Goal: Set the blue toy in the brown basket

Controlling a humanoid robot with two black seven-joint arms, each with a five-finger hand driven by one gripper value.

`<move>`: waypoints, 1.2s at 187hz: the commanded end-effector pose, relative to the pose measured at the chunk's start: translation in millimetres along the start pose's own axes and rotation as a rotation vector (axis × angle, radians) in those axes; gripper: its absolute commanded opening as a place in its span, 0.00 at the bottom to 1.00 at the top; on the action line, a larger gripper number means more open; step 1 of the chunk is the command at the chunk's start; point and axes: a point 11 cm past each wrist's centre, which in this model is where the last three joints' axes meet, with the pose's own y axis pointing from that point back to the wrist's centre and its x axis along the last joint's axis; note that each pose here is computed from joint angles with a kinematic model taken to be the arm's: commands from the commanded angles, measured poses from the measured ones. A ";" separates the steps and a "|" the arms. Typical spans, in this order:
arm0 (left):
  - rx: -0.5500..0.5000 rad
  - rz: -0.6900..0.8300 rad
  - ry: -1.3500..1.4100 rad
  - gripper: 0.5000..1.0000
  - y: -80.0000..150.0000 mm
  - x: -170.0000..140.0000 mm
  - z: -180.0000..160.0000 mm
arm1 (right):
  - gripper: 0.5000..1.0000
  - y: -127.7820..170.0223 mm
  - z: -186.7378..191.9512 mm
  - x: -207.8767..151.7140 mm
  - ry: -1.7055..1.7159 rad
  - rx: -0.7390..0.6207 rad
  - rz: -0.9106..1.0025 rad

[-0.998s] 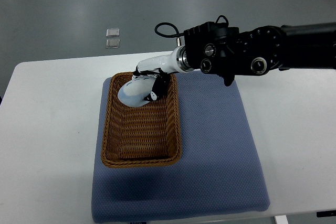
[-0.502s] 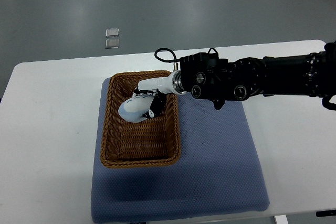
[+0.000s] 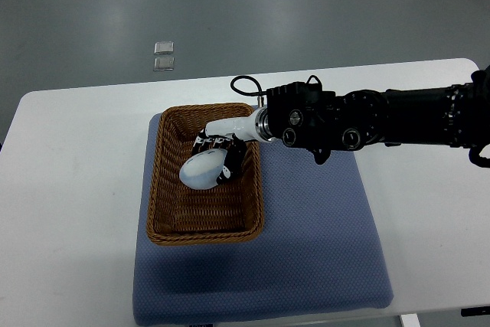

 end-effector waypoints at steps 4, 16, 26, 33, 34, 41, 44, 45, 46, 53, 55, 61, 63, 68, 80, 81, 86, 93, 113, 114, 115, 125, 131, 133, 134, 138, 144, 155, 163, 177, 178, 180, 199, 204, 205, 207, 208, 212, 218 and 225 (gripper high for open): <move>0.000 0.003 0.002 1.00 0.0 1.0 0.0 | 0.72 1.0 -2.9 2.9 -0.003 0.009 0.004; 0.000 0.005 0.000 1.00 0.0 1.6 0.0 | 0.75 1.2 -4.9 3.6 -0.002 0.021 0.004; -0.001 0.006 0.002 1.00 0.0 2.1 0.8 | 0.80 1.4 -6.2 4.3 -0.002 0.027 0.006; 0.002 0.006 0.002 1.00 0.0 2.1 -0.3 | 0.81 1.9 -7.5 5.5 -0.002 0.030 0.007; 0.000 0.008 0.002 1.00 0.0 2.6 -0.1 | 0.81 2.1 -8.0 6.1 -0.001 0.032 0.008; 0.000 0.008 0.002 1.00 0.0 2.6 -0.1 | 0.81 2.2 -10.4 7.2 -0.005 0.039 0.010; 0.000 0.008 0.002 1.00 0.0 2.6 -0.1 | 0.81 2.5 -12.9 8.5 -0.012 0.046 0.013; 0.000 0.008 0.002 1.00 0.0 2.6 -0.1 | 0.81 2.5 -12.9 8.5 -0.012 0.046 0.013; 0.002 0.008 0.002 1.00 0.0 2.6 -0.3 | 0.81 2.6 -14.5 9.4 -0.015 0.051 0.015; 0.000 0.008 0.002 1.00 0.0 2.6 -0.1 | 0.81 3.1 -19.2 11.5 -0.026 0.065 0.017; 0.000 0.008 0.002 1.00 0.0 2.6 -0.1 | 0.81 3.2 -20.7 12.2 -0.029 0.070 0.018; 0.000 0.008 0.002 1.00 0.0 2.6 -0.1 | 0.81 3.8 -25.3 14.3 -0.038 0.085 0.021; 0.002 0.008 0.002 1.00 0.0 2.6 -0.3 | 0.81 4.0 -26.8 14.9 -0.041 0.089 0.020; 0.000 0.008 0.000 1.00 0.0 2.6 -0.1 | 0.81 6.0 -29.4 19.3 -0.054 0.101 0.031; 0.000 0.008 0.002 1.00 0.0 2.6 -0.1 | 0.81 17.2 -26.3 39.4 -0.103 0.122 0.083; 0.000 0.008 0.002 1.00 0.0 2.6 -0.1 | 0.81 17.2 -26.3 39.4 -0.104 0.122 0.083; 0.002 0.008 0.002 1.00 0.0 2.6 -0.3 | 0.81 23.3 -24.9 50.0 -0.131 0.135 0.115; -0.001 0.008 0.002 1.00 0.0 2.6 0.8 | 0.81 30.0 -21.6 60.8 -0.163 0.149 0.151; 0.000 0.006 0.002 1.00 0.0 2.1 -0.1 | 0.81 53.6 -2.1 90.1 -0.305 0.207 0.259; 0.000 0.006 0.002 1.00 0.0 2.1 -0.1 | 0.81 55.5 1.3 92.1 -0.327 0.211 0.271; 0.000 0.006 0.002 1.00 0.0 2.1 -0.1 | 0.81 55.5 1.3 92.1 -0.327 0.211 0.271; 0.000 0.006 0.000 1.00 0.0 2.1 -0.1 | 0.81 64.9 13.7 101.1 -0.432 0.245 0.315; 0.000 0.005 0.000 1.00 0.0 1.6 0.0 | 0.81 70.4 21.7 105.9 -0.494 0.259 0.342; 0.000 0.005 0.000 1.00 0.0 1.6 0.0 | 0.81 72.4 24.7 107.8 -0.515 0.263 0.352; 0.000 0.005 0.000 1.00 0.0 1.6 0.0 | 0.81 72.4 24.8 107.8 -0.515 0.264 0.352; 0.002 0.006 0.000 1.00 0.0 2.1 -0.2 | 0.81 76.3 29.5 111.1 -0.555 0.277 0.370; 0.000 0.006 0.000 1.00 0.0 2.1 -0.1 | 0.81 81.2 39.9 114.2 -0.622 0.297 0.400; 0.000 0.006 0.000 1.00 0.0 2.1 -0.1 | 0.81 88.8 62.1 120.3 -0.759 0.353 0.480; 0.000 0.006 0.000 1.00 0.0 2.1 -0.1 | 0.81 90.3 71.6 121.5 -0.832 0.390 0.521; 0.000 0.005 0.000 1.00 0.0 1.6 0.0 | 0.81 96.5 94.9 121.2 -0.984 0.474 0.612; 0.000 0.005 0.000 1.00 0.0 1.6 0.0 | 0.81 97.0 98.6 120.0 -1.008 0.485 0.624; 0.002 0.005 0.002 1.00 0.0 1.6 -0.2 | 0.81 98.1 101.6 119.9 -1.031 0.499 0.638; 0.002 0.005 0.000 1.00 0.0 1.6 -0.2 | 0.81 98.0 122.1 109.3 -1.218 0.594 0.712; 0.000 0.003 0.000 1.00 0.0 1.0 0.0 | 0.81 94.6 129.7 102.1 -1.282 0.610 0.727; 0.000 0.003 0.000 1.00 0.0 1.0 0.0 | 0.81 94.6 129.7 102.1 -1.282 0.610 0.727; 0.001 0.003 0.000 1.00 0.0 1.0 -0.2 | 0.81 93.0 132.2 99.3 -1.304 0.615 0.733; 0.001 0.003 0.000 1.00 0.0 1.0 -0.2 | 0.81 93.0 132.2 99.3 -1.304 0.615 0.733; 0.000 0.001 0.000 1.00 0.0 0.5 0.0 | 0.81 90.3 136.0 94.4 -1.343 0.626 0.742; 0.000 0.001 0.000 1.00 0.0 0.5 0.0 | 0.81 85.4 142.6 85.5 -1.402 0.634 0.754; 0.001 0.000 0.000 1.00 0.0 0.0 -0.1 | 0.81 78.9 147.9 76.5 -1.467 0.646 0.767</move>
